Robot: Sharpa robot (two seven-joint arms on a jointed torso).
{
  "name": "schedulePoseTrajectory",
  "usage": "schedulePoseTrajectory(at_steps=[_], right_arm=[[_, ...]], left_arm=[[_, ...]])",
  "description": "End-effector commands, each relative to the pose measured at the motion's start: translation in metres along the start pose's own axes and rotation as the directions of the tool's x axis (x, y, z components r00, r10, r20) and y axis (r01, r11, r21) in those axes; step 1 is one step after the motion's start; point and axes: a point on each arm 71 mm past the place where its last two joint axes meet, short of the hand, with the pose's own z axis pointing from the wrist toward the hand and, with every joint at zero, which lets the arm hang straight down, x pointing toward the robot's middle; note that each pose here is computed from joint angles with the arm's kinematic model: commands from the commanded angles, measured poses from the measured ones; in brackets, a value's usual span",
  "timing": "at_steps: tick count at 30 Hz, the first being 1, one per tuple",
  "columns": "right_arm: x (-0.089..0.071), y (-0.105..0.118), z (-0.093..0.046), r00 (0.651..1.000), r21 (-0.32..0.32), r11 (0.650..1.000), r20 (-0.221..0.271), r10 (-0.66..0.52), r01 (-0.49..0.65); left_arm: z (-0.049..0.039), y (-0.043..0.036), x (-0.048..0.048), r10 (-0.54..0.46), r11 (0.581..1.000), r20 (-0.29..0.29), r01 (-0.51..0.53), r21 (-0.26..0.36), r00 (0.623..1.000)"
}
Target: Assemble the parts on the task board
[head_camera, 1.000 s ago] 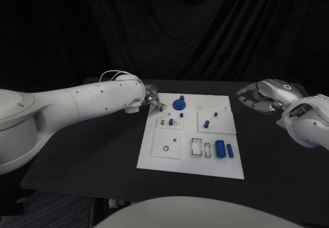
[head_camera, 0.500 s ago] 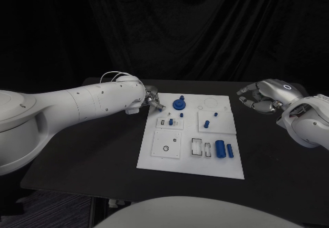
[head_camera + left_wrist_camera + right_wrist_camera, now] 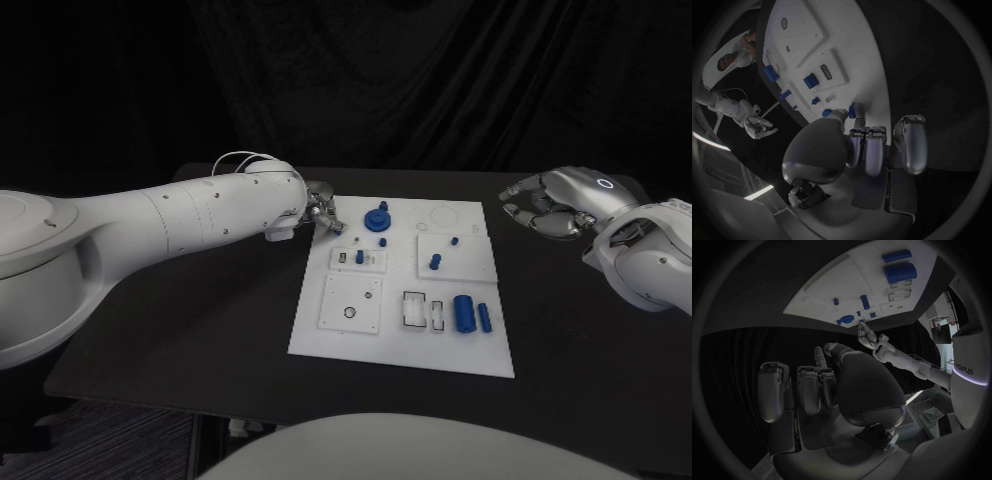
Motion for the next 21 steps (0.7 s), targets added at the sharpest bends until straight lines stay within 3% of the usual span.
schedulePoseTrajectory(at_steps=[1,11,21], right_arm=[[0.001,-0.001,0.0,1.0,0.011,1.0,-0.004,-0.001,0.001],[0.001,-0.002,-0.001,1.0,0.015,1.0,-0.008,-0.002,0.002],[0.001,-0.004,-0.003,1.0,0.024,1.0,-0.012,-0.002,0.002]], left_arm=[[0.0,-0.002,0.0011,-0.006,1.0,0.0,0.006,0.026,1.0],[-0.0039,0.0009,-0.0008,-0.023,0.999,0.054,0.021,0.038,0.998],[-0.0185,0.0058,0.006,-0.154,0.987,0.075,0.151,0.047,0.985]])
